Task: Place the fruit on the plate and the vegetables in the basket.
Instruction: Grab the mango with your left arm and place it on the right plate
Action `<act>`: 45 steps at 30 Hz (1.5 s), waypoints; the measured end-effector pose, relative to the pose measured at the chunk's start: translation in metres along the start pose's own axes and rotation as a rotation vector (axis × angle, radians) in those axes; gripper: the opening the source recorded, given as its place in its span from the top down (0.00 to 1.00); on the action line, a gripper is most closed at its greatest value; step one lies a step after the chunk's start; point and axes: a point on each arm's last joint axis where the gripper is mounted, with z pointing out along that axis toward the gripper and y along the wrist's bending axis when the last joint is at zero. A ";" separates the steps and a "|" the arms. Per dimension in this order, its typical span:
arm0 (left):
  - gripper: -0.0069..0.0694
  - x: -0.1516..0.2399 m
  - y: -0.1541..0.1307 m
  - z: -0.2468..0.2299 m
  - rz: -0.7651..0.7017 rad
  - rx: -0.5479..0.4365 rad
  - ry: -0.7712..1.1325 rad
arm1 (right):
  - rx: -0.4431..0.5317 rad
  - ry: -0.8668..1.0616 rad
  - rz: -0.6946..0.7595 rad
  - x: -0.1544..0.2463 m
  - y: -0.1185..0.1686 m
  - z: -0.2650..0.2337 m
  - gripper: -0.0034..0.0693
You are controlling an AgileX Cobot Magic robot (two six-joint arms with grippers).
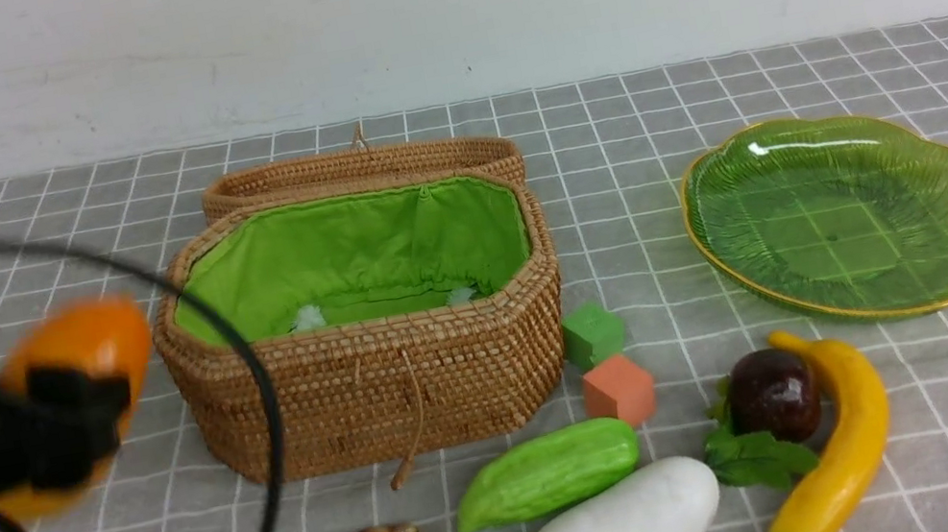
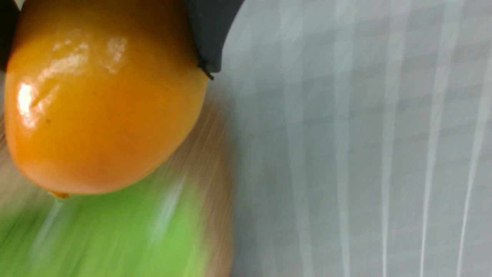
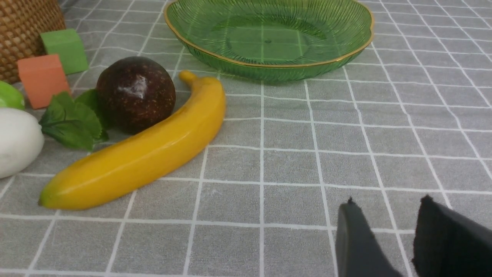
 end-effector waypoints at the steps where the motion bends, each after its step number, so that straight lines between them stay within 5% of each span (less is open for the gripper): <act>1: 0.18 -0.012 -0.004 -0.003 -0.029 0.028 -0.083 | 0.000 0.000 0.000 0.000 0.000 0.000 0.62; 5: 0.18 -0.056 -0.022 0.003 -0.011 0.106 -0.238 | 0.000 0.000 0.000 0.000 0.000 0.000 0.62; 12: 0.18 -0.099 -0.082 0.086 0.056 0.216 -0.100 | 0.000 0.000 0.000 0.000 0.000 0.000 0.62; 22: 0.18 -0.100 -0.225 0.222 0.217 0.367 0.121 | 0.000 0.000 0.000 0.000 0.000 0.000 0.62; 27: 0.18 -0.080 -0.268 0.259 0.097 0.490 0.108 | 0.000 0.000 -0.001 0.000 0.000 0.000 0.62; 34: 0.18 -0.033 -0.288 0.307 -0.193 0.593 0.101 | 0.004 0.000 -0.010 0.000 0.000 0.000 0.62; 45: 0.18 -0.005 -0.301 0.318 -0.205 0.601 0.146 | 0.016 0.001 -0.040 0.000 -0.001 0.000 0.62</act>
